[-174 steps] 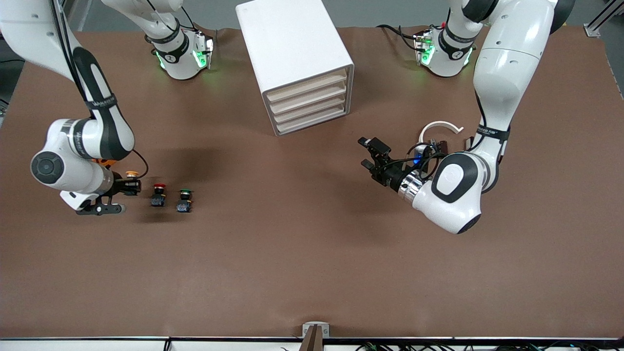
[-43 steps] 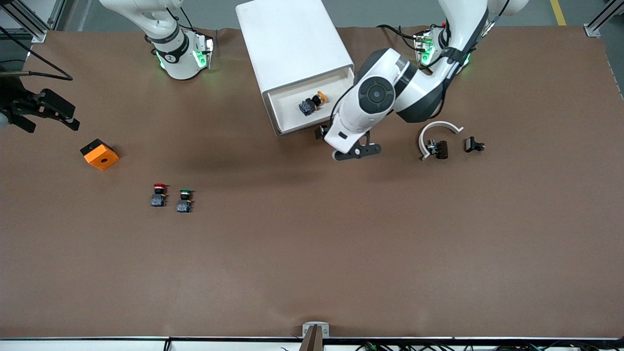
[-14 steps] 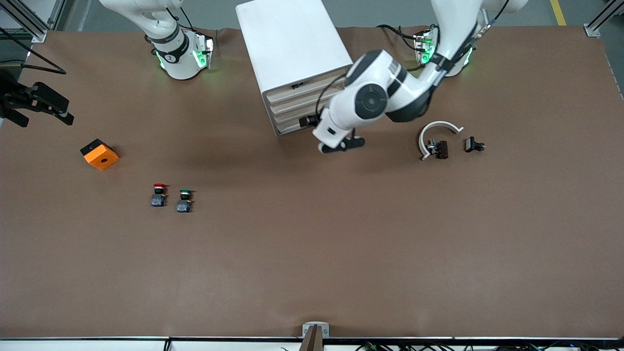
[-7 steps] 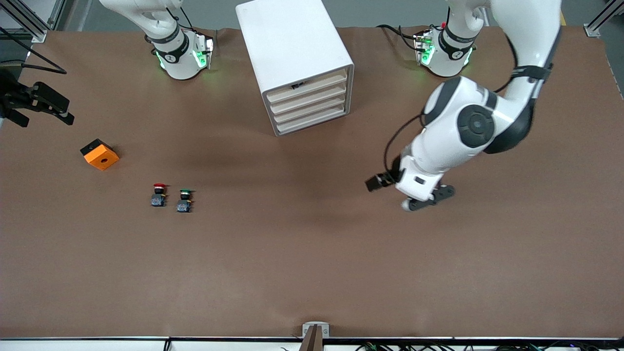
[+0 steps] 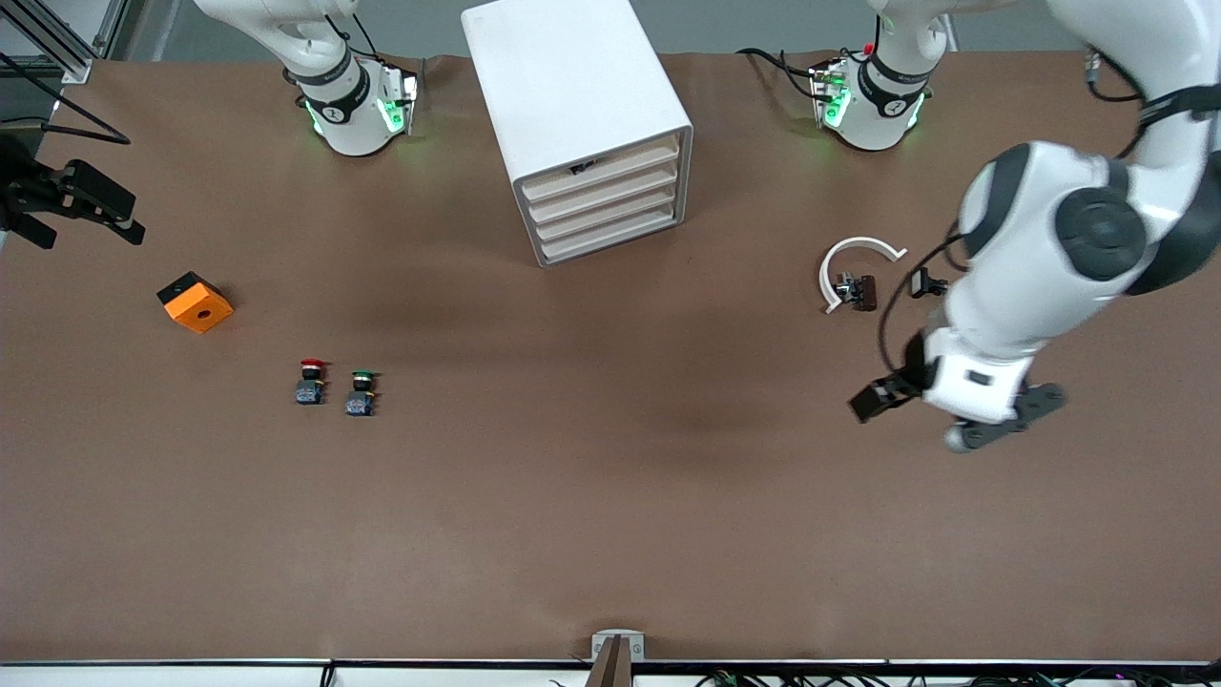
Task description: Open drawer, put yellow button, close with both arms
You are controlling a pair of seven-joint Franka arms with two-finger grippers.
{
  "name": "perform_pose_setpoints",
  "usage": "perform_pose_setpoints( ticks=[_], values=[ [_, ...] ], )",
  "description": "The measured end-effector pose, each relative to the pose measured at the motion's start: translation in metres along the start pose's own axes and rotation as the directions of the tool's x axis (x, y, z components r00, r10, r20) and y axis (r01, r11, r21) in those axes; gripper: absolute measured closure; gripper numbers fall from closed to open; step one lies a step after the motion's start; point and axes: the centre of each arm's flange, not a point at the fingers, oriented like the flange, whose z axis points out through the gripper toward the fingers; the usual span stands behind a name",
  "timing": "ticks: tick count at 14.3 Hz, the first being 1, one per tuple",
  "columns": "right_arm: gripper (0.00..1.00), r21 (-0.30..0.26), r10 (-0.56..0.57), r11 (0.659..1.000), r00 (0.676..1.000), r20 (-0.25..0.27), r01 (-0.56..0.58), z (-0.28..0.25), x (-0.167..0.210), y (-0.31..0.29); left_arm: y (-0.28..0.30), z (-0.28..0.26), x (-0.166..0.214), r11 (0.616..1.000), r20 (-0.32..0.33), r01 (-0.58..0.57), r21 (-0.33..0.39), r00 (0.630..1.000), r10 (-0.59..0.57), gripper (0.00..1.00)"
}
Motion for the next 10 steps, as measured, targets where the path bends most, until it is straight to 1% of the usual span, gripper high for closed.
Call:
perform_pose_setpoints(
  ticks=[3,5,8,10],
  values=[
    [0.00,0.000,0.000,1.000,1.000,-0.001,0.000,0.000,0.000,0.000,-0.032,-0.042,0.009,0.999,0.010,-0.026,0.036,1.000,0.026,0.00],
    [0.00,0.000,0.000,1.000,1.000,-0.001,0.000,0.000,0.000,0.000,-0.047,-0.060,0.003,0.996,0.033,-0.057,0.068,0.998,0.055,0.00],
    [0.00,0.000,0.000,1.000,1.000,-0.001,0.000,0.000,0.000,0.000,-0.063,-0.086,-0.008,0.984,0.062,-0.146,0.100,0.988,0.140,0.00],
    [0.00,0.000,0.000,1.000,1.000,-0.001,0.000,0.000,0.000,0.000,-0.078,-0.105,-0.013,0.972,0.080,-0.214,0.094,0.975,0.207,0.00]
  ],
)
